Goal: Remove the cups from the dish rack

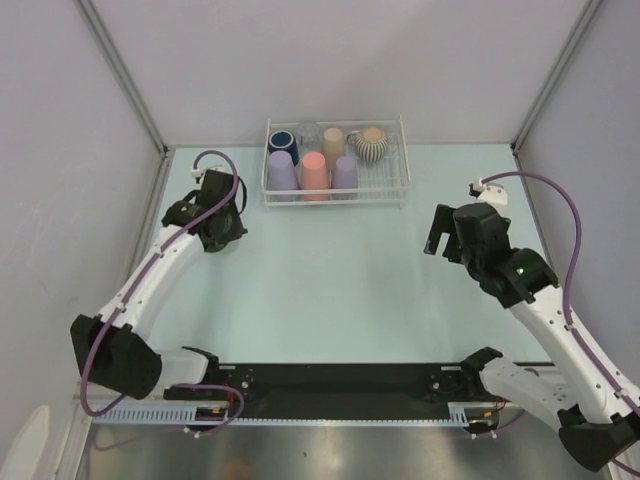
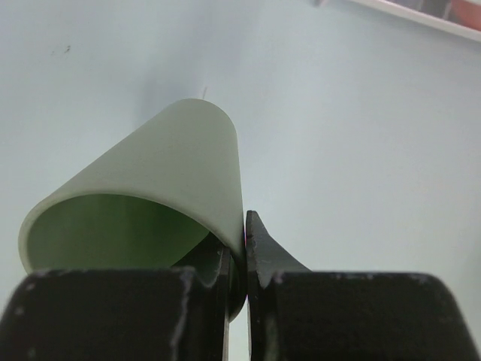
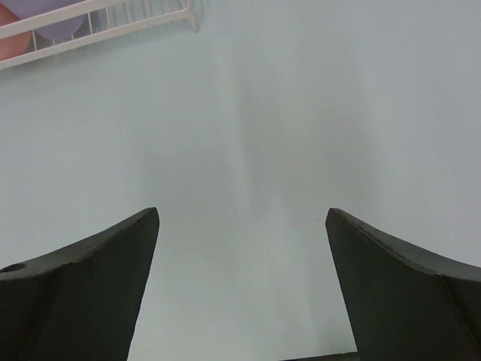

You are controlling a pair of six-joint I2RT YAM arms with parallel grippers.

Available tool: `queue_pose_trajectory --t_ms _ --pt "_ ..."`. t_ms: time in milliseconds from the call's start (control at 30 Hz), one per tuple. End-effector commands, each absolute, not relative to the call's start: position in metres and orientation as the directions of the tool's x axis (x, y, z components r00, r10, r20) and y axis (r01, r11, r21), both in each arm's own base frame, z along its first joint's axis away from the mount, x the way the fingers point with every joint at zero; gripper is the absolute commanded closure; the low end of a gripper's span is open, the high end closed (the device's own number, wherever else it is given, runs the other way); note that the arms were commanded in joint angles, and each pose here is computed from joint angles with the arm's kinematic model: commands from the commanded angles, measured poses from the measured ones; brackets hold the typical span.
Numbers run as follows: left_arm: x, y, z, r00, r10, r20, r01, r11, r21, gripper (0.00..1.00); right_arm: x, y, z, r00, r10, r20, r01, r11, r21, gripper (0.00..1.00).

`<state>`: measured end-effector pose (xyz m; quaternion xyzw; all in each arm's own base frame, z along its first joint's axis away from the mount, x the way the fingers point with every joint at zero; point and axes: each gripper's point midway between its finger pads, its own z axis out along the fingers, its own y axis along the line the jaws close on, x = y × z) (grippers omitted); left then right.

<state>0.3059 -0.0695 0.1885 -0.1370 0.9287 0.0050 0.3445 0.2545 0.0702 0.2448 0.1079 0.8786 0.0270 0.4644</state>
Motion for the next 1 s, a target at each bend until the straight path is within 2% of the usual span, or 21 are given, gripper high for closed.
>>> queue_pose_trajectory --t_ms 0,233,600,967 --pt "0.318 -0.062 0.184 -0.734 -0.251 -0.631 -0.271 0.96 -0.067 1.0 0.252 0.063 0.249 -0.516 0.193 -0.835 0.175 0.977 0.118 0.0" --pt "0.341 -0.065 0.16 -0.789 -0.266 -0.554 -0.262 0.961 -0.089 1.0 0.256 0.067 0.248 -0.518 0.201 -0.831 0.171 0.977 0.129 0.0" --pt "0.343 -0.058 0.126 -0.857 -0.314 -0.408 -0.289 0.949 -0.124 1.0 0.268 0.081 0.235 -0.553 0.225 -0.802 0.175 0.973 0.152 0.0" --pt "0.347 -0.044 0.113 -0.885 -0.269 -0.38 -0.282 0.959 -0.022 1.0 0.271 0.083 0.226 -0.563 0.226 -0.795 0.177 0.973 0.151 0.01"
